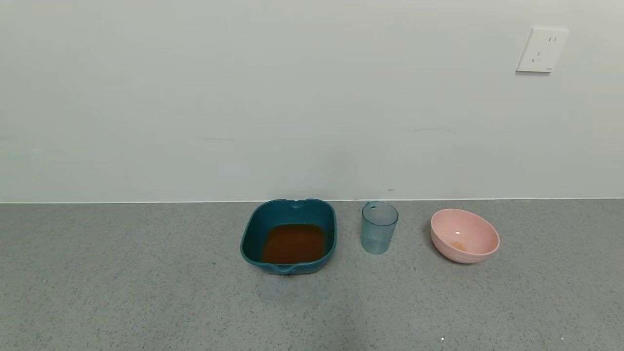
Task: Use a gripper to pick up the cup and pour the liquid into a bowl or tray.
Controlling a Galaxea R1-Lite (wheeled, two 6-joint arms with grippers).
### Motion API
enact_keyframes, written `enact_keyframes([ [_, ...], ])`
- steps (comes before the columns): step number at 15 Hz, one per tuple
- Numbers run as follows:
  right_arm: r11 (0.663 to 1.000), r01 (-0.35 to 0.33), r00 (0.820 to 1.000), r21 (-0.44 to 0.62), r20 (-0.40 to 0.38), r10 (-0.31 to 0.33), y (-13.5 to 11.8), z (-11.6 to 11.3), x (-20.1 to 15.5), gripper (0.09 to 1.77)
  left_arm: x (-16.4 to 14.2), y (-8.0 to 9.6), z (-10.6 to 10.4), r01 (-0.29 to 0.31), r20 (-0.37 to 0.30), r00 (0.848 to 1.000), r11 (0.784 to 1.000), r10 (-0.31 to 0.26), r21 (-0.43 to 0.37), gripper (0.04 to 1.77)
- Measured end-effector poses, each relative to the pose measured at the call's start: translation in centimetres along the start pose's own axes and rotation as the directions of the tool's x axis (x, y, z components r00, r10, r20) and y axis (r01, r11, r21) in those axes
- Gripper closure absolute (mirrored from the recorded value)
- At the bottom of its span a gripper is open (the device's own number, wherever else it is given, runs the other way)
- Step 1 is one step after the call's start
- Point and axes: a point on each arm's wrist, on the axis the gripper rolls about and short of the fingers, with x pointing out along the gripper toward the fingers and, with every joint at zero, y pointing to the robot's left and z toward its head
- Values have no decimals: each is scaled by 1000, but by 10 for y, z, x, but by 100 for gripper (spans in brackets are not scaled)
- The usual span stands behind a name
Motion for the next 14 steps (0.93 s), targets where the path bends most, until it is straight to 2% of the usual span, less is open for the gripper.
enact_keyframes([
  [4, 1000, -11, 997, -1, 80, 11, -1, -23, 10, 16, 0, 0, 0, 0, 0, 1000, 1000, 0, 0, 9],
  [7, 999, -38, 996, -4, 85, 38, -1, -46, 19, 16, 0, 0, 0, 0, 0, 1000, 1000, 0, 0, 9],
  [11, 998, -61, 998, -11, 32, 61, -3, -91, 28, 16, 0, 0, 0, 0, 0, 1000, 1000, 0, 0, 9],
  [14, 998, -67, 997, -18, 49, 68, -3, -108, 32, 16, 0, 0, 0, 0, 0, 1000, 1000, 0, 0, 9],
])
